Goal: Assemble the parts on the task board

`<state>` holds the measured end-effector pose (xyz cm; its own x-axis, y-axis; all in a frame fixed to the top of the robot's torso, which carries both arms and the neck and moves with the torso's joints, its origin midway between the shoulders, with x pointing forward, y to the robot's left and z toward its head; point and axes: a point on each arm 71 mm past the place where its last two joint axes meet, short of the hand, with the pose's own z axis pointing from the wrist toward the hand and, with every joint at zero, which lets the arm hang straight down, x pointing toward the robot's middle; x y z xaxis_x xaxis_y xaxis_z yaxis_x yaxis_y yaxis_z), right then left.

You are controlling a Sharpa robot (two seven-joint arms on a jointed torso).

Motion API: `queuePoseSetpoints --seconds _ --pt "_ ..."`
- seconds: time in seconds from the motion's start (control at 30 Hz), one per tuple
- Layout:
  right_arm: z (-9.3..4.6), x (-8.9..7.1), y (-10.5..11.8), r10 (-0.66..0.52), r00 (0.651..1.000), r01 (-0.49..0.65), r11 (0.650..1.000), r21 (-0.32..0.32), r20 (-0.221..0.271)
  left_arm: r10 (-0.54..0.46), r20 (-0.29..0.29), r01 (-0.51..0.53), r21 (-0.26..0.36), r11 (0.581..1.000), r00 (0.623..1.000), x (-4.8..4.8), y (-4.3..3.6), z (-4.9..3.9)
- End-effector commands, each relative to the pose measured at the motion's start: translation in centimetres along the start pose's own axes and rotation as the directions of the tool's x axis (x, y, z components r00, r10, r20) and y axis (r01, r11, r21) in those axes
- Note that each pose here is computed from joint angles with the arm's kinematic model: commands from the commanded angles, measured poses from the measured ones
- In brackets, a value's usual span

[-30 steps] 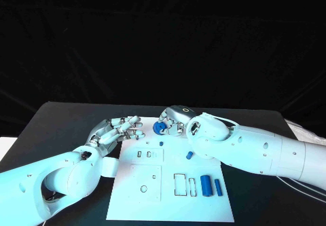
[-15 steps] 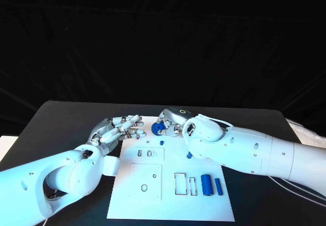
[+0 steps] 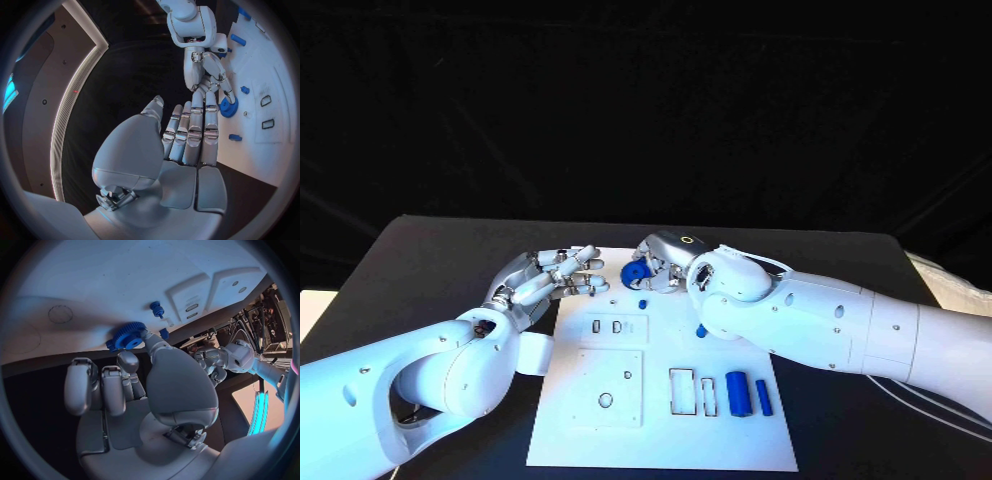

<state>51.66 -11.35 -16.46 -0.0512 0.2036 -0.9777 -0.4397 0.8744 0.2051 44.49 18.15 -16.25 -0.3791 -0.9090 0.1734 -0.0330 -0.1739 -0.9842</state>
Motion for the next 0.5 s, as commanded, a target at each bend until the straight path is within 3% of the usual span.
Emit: queuePoseSetpoints --seconds 0.03,0.27,0.5 --pt "-0.3 0.0 0.0 0.03 1.0 -0.03 1.0 -0.008 -0.002 -0.009 -0.022 0.009 0.002 1.0 1.0 0.22 -0.07 0.02" --pt "-1.1 -0.3 -0.8 0.097 0.995 -0.097 0.995 -0.015 0.003 -0.009 -0.02 0.009 0.0 1.0 1.0 0.13 -0.06 0.0" --pt "-1.4 0.0 -0.9 0.137 0.989 -0.138 0.99 -0.018 -0.057 -0.008 -0.019 0.008 -0.001 1.0 1.0 0.09 -0.07 -0.06"
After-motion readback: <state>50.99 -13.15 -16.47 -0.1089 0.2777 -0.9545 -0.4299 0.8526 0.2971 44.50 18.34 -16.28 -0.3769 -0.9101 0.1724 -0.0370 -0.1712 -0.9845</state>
